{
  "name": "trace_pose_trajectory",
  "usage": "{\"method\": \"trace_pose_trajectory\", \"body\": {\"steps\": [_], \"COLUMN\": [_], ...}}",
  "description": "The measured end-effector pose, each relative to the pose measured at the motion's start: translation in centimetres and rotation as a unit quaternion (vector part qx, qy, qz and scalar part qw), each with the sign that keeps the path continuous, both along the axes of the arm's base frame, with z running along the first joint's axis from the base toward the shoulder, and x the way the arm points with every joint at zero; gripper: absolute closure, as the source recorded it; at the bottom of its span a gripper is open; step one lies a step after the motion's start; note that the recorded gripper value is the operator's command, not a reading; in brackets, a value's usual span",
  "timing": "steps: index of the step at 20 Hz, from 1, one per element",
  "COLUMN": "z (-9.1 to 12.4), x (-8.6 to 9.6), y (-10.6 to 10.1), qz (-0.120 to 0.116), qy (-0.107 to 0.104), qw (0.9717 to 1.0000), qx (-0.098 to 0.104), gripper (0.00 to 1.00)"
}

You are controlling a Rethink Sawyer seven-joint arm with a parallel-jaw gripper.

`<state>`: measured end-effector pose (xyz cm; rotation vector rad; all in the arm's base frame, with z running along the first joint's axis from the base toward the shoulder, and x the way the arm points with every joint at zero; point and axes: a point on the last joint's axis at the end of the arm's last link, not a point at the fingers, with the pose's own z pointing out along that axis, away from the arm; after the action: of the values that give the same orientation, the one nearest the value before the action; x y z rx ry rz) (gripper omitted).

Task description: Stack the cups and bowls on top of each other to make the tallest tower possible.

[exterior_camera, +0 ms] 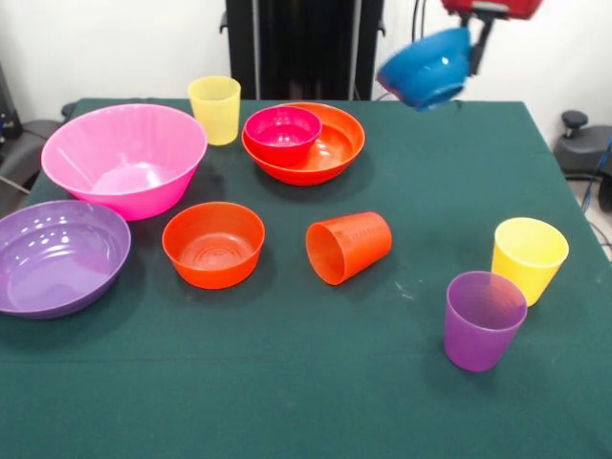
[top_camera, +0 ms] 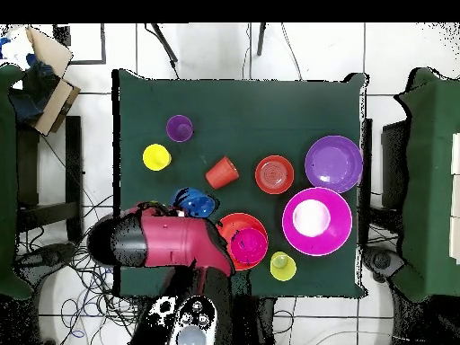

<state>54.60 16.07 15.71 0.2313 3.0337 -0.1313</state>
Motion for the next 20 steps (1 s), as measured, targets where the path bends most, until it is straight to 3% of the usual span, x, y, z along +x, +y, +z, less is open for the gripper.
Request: {"method": "trace_pose_trajectory", "body": {"steps": [4,5,7,8,13,20], "z": [1.2,1.6,1.8,1.9,2.0,1.6], "x": [1.0,1.7,2.1,2.6,4.2,4.9], "y": [-3.5,-5.8,-7.2,-9.1,-14.7,-18.7], "qz": [-0.021,-0.033,-0.040,-0.048,-0.070,-0.070], "qy": [-0.001,-0.003,-0.004,-0.005,-0.008,-0.012], "qw": [0.9998,0.9994,0.9992,0.9988,0.9975,0.9974], "qx": [-0.001,-0.002,-0.003,-0.004,-0.004,-0.008], "gripper": [1.00,1.00,1.00,1.00,1.00,1.00]}}
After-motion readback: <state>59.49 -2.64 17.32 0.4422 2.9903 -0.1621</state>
